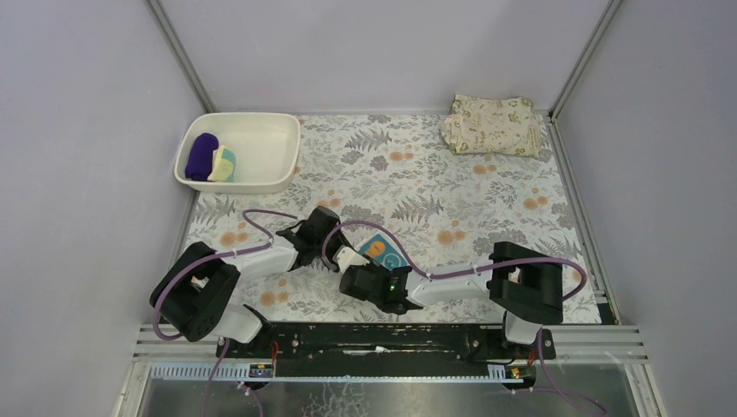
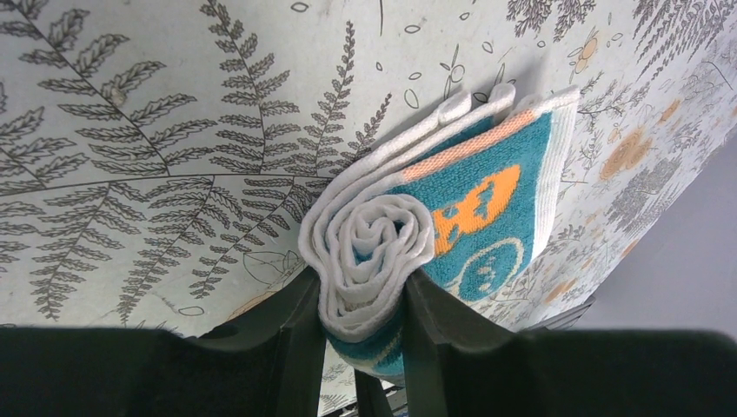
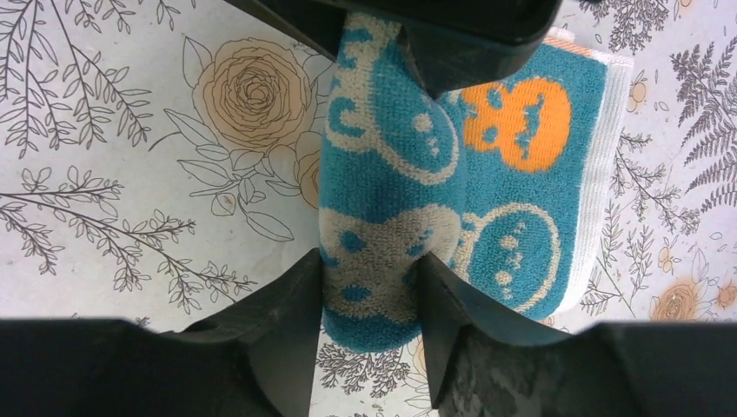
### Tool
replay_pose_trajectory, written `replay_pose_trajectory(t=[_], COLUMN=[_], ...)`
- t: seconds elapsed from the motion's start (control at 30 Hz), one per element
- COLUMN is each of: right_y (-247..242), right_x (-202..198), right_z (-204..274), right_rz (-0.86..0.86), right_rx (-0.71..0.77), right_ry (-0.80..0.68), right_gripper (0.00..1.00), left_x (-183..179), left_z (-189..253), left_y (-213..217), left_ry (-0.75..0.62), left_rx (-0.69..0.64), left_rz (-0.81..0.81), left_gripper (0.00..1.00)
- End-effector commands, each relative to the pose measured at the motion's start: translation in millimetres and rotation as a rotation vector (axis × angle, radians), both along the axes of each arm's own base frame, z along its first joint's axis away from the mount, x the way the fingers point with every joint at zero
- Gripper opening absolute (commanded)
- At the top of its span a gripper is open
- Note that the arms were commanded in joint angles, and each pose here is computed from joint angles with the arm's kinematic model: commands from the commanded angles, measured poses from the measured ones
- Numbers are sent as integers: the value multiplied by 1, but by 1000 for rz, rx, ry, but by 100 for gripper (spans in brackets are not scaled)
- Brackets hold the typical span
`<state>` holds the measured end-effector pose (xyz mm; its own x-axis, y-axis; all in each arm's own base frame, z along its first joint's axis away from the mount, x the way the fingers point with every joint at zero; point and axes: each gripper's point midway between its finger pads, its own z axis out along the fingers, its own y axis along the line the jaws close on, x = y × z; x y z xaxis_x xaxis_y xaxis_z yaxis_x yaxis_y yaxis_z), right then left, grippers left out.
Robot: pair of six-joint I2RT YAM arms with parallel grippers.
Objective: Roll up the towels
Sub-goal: Roll the towel at the center of the board.
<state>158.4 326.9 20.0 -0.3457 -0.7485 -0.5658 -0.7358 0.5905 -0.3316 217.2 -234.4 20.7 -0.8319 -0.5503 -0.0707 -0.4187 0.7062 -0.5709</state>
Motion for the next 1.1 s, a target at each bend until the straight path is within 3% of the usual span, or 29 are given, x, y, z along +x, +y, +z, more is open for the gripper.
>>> replay_pose_trajectory(t=[0.0, 0.13, 0.33, 0.7, 0.9, 1.07], right_y=[-23, -5, 30, 36, 25, 19], right_x=[-21, -37, -49, -48, -34, -36], right_z=[-29, -30, -19, -13, -11, -24], right_rz=[2, 71, 135, 32, -66, -136], right_rx=[-87, -29, 174, 539, 716, 740], right_ry=[116, 213, 413, 894, 1065, 1196], right_gripper=[45, 34, 8, 7, 8, 9], left_x=[-19, -21, -16, -12, -16, -11], left_z=[-28, -27, -11, 25, 37, 37], left_y=[31, 49, 72, 86, 77, 59], left_ry=[79, 82, 41, -71, -126, -128], left_rx=[166, 188, 206, 168, 79, -3], left_rz=[12, 53, 119, 183, 161, 123], left_gripper=[31, 31, 40, 81, 87, 87])
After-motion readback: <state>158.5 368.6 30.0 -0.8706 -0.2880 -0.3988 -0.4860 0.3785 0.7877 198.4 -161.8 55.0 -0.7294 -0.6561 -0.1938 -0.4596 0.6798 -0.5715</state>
